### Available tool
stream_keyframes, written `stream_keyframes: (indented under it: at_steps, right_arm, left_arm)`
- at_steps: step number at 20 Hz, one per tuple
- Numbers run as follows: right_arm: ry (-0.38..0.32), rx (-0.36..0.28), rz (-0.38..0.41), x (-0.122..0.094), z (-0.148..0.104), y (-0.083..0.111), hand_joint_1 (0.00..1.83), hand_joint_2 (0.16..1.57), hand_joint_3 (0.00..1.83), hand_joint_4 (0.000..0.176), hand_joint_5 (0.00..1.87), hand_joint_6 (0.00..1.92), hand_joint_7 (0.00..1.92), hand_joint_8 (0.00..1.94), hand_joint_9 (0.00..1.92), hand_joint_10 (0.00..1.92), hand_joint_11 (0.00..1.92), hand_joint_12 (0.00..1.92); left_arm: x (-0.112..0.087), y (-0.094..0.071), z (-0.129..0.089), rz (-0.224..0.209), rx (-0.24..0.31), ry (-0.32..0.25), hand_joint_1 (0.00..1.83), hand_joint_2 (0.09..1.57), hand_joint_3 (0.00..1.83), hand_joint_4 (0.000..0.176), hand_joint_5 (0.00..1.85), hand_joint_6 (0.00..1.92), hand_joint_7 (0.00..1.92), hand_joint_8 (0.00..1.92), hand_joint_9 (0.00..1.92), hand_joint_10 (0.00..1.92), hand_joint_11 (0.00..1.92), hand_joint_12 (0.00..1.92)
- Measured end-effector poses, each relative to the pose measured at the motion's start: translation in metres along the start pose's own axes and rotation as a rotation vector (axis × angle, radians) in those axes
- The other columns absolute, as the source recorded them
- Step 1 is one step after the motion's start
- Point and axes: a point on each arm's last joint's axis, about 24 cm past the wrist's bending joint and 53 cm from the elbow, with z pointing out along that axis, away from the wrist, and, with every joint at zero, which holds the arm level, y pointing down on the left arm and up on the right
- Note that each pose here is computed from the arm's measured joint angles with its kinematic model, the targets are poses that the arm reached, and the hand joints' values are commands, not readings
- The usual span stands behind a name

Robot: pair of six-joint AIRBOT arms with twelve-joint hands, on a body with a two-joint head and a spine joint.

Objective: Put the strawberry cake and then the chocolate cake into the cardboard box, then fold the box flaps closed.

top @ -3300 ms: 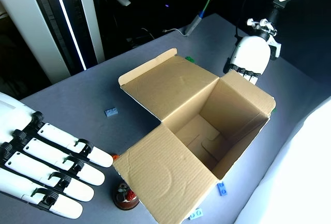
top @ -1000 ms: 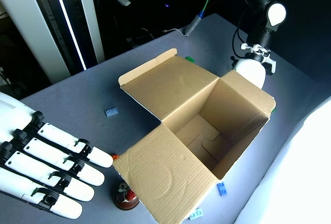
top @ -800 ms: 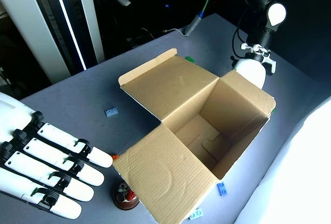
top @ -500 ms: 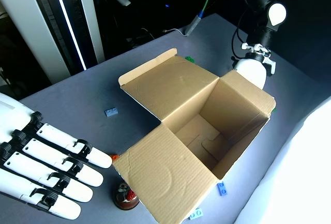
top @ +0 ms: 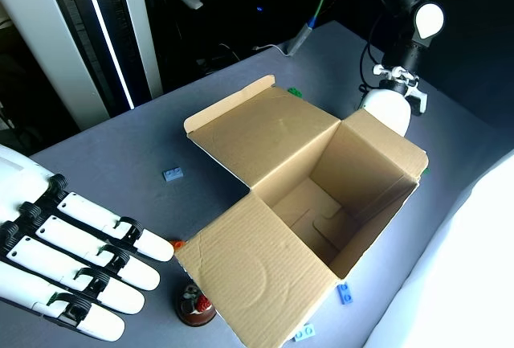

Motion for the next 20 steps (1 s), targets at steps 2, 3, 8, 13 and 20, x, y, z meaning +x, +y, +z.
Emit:
stream_keyframes:
  at_steps: [2,3,8,13,20]
  right_arm:
    - [-0.001,0.0,-0.001,0.0,0.0,0.0,0.85,0.94,0.0,0.012,0.0,0.0,0.06,0.0,0.07,0.0,0.0,0.3]
    - [-0.001,0.0,-0.001,0.0,0.0,0.0,0.85,0.94,0.0,0.011,0.0,0.0,0.06,0.0,0.07,0.0,0.0,0.33]
    - [-0.001,-0.001,-0.002,0.0,0.0,0.001,0.85,0.95,0.0,0.013,0.0,0.0,0.05,0.0,0.07,0.0,0.0,0.3]
    - [-0.001,-0.001,-0.004,0.0,0.0,0.001,0.83,0.94,0.0,0.011,0.0,0.0,0.05,0.0,0.07,0.0,0.0,0.3]
    - [-0.002,-0.01,-0.004,-0.003,0.004,0.006,0.87,0.95,0.0,0.011,0.0,0.0,0.06,0.01,0.08,0.0,0.0,0.33]
  left_arm:
    - [-0.002,0.002,-0.005,0.001,-0.004,-0.003,1.48,1.05,0.48,0.0,0.55,1.56,0.53,1.69,0.57,1.76,0.75,1.8]
    - [-0.002,0.003,-0.008,0.002,-0.005,-0.002,1.61,0.97,0.56,0.0,0.47,1.52,0.53,1.66,0.58,1.75,0.75,1.8]
    - [-0.024,0.007,-0.033,-0.002,-0.012,-0.041,1.47,1.05,0.5,0.0,0.53,1.57,0.53,1.71,0.57,1.78,0.74,1.85]
    - [-0.038,0.007,-0.053,0.023,-0.016,-0.055,1.47,1.07,0.45,0.0,0.54,1.53,0.54,1.68,0.59,1.74,0.75,1.81]
    - [-0.064,0.008,-0.073,0.059,-0.02,-0.099,1.51,1.04,0.49,0.0,0.54,1.48,0.53,1.7,0.6,1.75,0.72,1.85]
